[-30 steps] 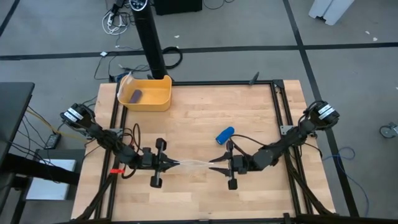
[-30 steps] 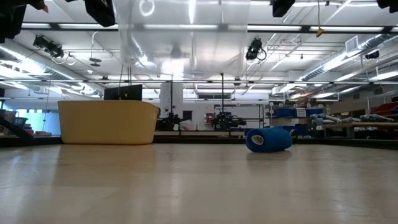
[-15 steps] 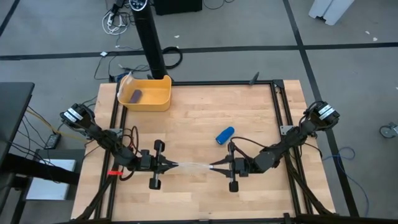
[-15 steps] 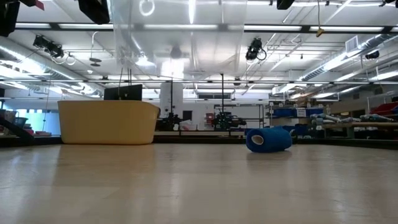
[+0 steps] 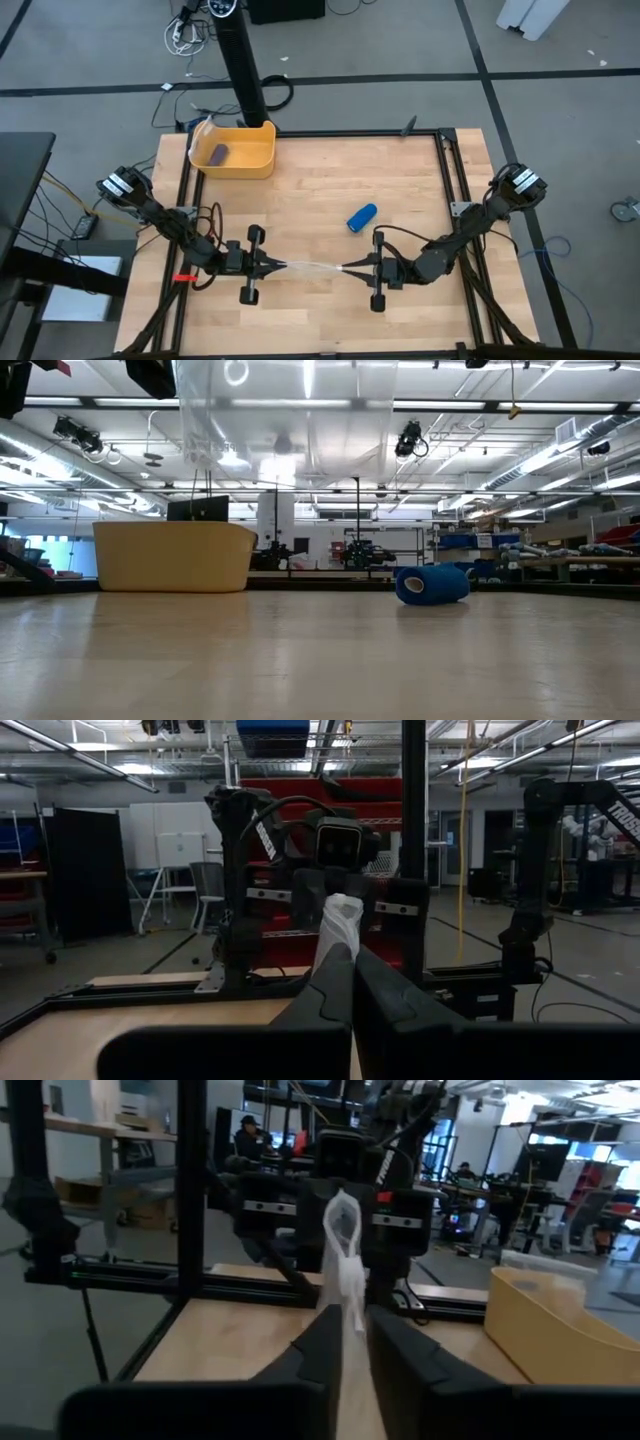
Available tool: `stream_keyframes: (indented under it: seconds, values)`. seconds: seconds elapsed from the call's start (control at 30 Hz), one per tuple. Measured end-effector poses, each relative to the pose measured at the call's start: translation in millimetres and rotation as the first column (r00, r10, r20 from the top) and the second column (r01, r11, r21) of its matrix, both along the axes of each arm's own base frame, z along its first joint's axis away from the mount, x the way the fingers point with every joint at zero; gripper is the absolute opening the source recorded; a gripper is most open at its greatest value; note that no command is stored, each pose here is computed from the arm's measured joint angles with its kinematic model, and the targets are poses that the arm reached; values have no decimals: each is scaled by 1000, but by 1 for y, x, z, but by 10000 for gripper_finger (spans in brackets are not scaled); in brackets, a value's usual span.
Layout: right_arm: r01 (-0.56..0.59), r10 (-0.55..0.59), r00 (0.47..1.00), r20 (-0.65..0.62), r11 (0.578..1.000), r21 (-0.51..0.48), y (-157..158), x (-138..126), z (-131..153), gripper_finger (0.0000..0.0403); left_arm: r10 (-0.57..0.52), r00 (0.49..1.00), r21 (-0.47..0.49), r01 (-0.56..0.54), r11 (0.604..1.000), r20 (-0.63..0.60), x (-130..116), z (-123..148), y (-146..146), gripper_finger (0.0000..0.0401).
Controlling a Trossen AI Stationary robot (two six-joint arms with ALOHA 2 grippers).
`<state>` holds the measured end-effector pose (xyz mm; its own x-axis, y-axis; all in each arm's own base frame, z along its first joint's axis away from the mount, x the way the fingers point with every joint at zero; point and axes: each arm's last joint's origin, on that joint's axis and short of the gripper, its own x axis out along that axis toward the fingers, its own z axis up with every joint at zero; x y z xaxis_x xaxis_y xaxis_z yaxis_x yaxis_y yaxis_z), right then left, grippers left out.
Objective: Roll bandage
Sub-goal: Open the transparent zip bag
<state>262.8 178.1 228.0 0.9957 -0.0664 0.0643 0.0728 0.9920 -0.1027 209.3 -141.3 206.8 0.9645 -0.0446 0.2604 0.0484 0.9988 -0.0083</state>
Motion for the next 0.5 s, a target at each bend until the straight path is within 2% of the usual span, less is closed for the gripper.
stream_keyframes:
  seconds: [0.13, 0.3, 0.5]
  values:
    - [5, -5, 1000, 0, 1000, -3, -4, 3, 0, 7, -2, 1000, -14, 2, 1000, -1, 0, 0, 0, 0]
    - [-46, 46, 999, 4, 999, -2, -12, 10, 0, 3, 3, 1000, -13, -3, 1000, -11, 3, 0, 1, 0]
    - [-97, 97, 995, 11, 995, 30, -29, 21, 0, 2, 5, 997, 11, -4, 1000, -78, 19, 5, -2, 0]
